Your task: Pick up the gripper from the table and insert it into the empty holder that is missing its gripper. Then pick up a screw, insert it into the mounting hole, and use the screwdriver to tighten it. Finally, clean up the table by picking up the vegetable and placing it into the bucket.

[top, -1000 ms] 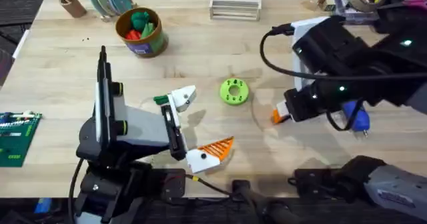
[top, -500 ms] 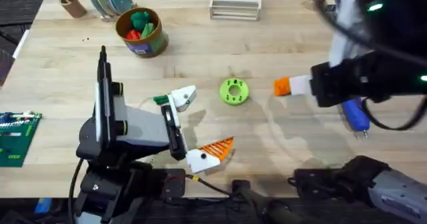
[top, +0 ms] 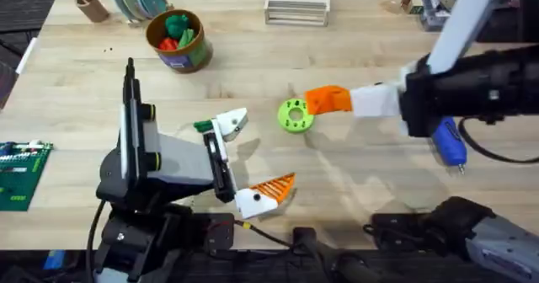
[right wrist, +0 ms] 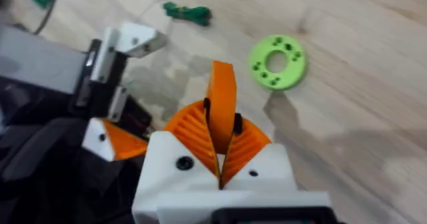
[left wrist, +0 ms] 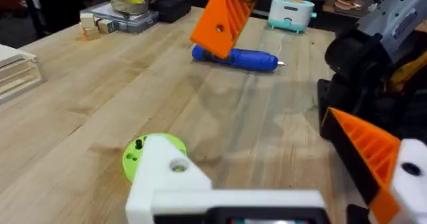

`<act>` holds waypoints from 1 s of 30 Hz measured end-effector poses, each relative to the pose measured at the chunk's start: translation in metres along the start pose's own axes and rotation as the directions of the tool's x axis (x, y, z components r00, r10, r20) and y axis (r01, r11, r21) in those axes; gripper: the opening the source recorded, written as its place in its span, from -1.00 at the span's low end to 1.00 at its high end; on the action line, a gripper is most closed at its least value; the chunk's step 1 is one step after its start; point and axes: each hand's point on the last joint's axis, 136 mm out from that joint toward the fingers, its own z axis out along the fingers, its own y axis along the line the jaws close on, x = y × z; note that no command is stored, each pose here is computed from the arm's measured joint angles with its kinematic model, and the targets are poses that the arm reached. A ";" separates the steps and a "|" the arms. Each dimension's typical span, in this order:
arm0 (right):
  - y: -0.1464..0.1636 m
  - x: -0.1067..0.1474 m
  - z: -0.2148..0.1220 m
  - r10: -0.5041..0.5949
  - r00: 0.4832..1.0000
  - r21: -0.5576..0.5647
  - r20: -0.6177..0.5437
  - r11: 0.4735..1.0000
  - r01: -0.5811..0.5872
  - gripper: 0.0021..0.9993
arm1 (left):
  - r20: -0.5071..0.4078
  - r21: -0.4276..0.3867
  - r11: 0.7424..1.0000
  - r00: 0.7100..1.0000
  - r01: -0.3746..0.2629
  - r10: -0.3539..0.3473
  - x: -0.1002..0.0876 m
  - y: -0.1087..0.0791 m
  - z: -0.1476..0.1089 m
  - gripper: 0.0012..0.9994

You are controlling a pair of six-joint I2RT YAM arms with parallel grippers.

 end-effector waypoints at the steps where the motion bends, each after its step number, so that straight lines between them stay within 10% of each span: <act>1: 0.005 -0.001 0.003 -0.009 1.000 -0.035 -0.007 0.999 0.009 -0.98 | 0.000 0.000 1.000 1.000 0.000 0.000 0.000 0.000 0.000 0.99; 15: 0.056 -0.014 0.044 -0.089 0.992 -0.443 -0.085 0.896 0.043 -0.98 | 0.000 0.000 1.000 1.000 0.000 0.000 0.000 0.000 0.000 0.99; 30: 0.032 -0.002 0.052 0.015 0.995 -0.509 -0.100 0.859 -0.064 -0.98 | 0.000 0.000 1.000 1.000 0.000 0.000 0.000 0.000 0.000 0.99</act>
